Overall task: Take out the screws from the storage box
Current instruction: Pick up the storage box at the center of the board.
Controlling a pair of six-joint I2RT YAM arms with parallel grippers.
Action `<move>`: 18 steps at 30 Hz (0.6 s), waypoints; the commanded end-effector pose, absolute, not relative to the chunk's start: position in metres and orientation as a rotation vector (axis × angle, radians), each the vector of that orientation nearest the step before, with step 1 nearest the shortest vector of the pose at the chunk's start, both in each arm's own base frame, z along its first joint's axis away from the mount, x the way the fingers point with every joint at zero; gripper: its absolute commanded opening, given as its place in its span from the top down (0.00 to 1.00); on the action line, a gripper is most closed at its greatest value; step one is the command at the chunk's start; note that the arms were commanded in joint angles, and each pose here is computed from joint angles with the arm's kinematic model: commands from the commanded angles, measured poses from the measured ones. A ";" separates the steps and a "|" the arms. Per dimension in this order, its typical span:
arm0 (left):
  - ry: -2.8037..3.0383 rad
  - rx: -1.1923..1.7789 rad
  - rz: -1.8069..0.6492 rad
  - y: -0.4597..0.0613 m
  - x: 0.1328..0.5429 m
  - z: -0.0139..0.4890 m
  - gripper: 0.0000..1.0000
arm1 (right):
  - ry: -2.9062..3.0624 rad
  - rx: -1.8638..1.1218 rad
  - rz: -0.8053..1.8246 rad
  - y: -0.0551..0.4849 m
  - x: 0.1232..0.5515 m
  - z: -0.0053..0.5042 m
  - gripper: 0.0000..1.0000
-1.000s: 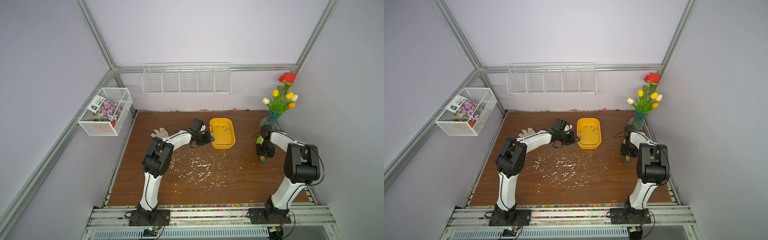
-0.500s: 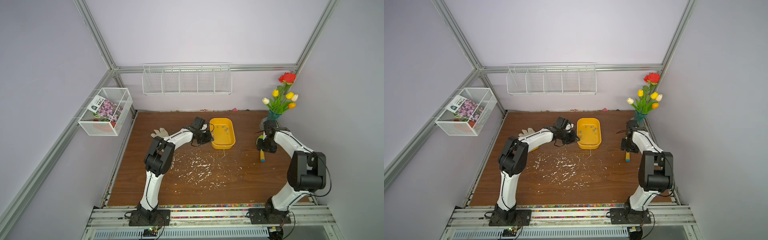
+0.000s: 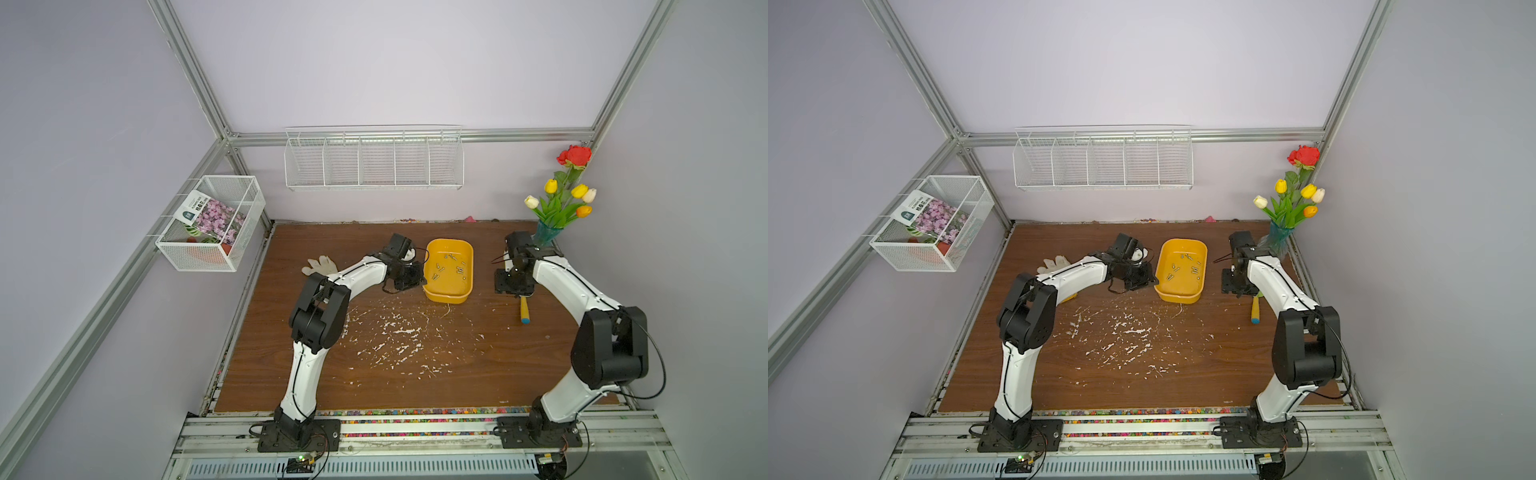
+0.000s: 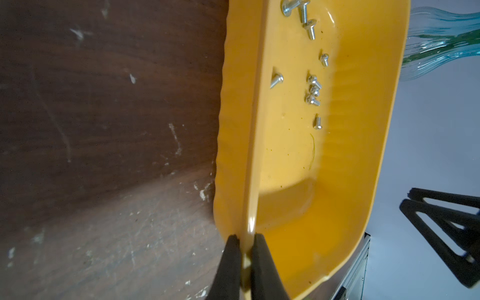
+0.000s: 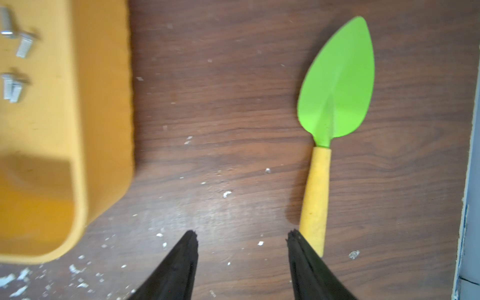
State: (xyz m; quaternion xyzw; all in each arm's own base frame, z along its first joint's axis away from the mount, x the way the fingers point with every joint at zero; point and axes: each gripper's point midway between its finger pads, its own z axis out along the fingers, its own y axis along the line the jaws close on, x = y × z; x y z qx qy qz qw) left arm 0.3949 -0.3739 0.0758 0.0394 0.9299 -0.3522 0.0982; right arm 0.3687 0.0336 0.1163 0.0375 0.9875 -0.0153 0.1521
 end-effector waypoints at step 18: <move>3.046 0.126 -0.876 -0.309 0.331 0.122 1.00 | 2.750 -0.238 0.389 0.166 0.354 0.184 0.41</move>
